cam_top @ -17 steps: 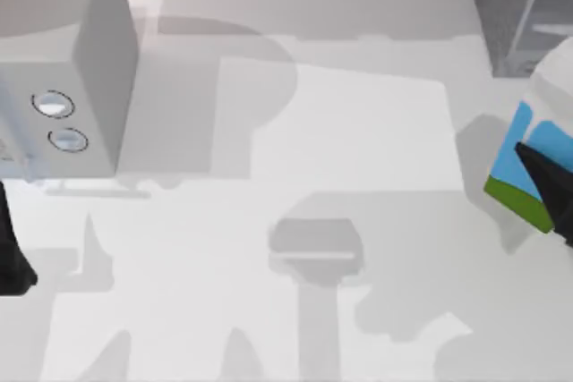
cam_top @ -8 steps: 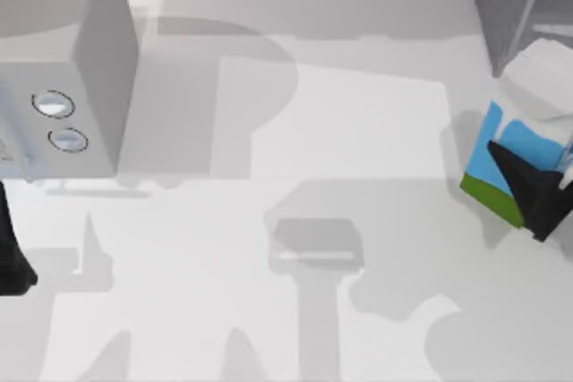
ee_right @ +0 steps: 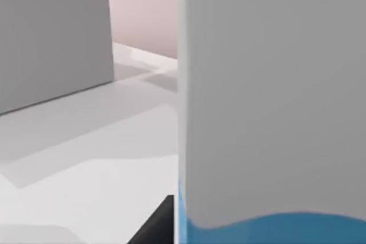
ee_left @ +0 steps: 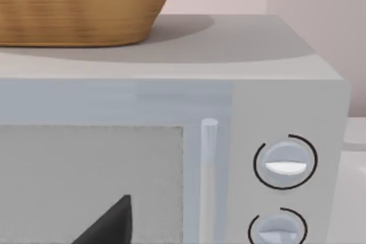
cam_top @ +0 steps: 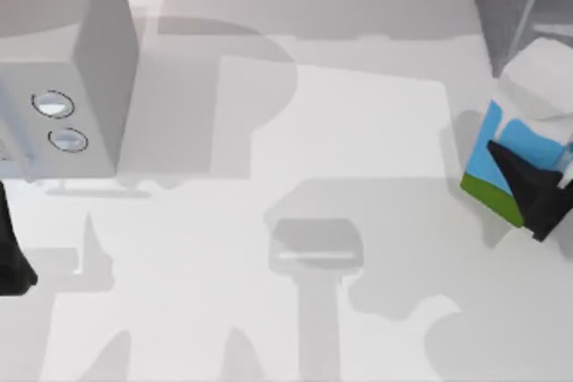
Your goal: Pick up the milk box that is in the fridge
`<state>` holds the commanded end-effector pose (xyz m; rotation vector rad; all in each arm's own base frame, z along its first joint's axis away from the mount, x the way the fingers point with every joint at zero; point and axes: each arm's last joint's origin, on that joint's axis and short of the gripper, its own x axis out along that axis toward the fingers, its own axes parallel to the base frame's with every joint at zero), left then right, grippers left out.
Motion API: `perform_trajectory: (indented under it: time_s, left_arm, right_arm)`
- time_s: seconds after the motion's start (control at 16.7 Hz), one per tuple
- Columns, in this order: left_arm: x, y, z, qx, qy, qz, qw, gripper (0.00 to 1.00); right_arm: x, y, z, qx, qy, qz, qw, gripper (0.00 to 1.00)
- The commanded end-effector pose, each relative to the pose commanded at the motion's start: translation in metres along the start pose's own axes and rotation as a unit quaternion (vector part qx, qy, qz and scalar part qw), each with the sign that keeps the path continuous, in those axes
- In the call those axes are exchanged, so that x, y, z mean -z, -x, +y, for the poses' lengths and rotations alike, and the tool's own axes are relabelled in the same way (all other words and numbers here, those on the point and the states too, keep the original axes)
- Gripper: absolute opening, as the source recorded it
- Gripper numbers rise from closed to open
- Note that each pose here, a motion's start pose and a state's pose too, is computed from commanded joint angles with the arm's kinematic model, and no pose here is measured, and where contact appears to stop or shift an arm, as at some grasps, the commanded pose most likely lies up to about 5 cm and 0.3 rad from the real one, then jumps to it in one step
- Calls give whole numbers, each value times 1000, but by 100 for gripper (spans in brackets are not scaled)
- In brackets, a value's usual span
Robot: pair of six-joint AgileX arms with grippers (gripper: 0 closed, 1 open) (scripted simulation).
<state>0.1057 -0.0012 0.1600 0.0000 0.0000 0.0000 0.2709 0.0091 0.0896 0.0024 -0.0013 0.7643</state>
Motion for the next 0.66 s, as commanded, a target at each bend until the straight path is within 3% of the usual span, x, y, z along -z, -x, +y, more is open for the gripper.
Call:
perform_trajectory:
  time_s: [0.3,0.66]
  left_arm:
    - [0,0,0,0,0,0,1000,100]
    - [0,0,0,0,0,0,1000,100]
  right_arm:
    - [0,0,0,0,0,0,1000,98]
    - [0,0,0,0,0,0,1000,100]
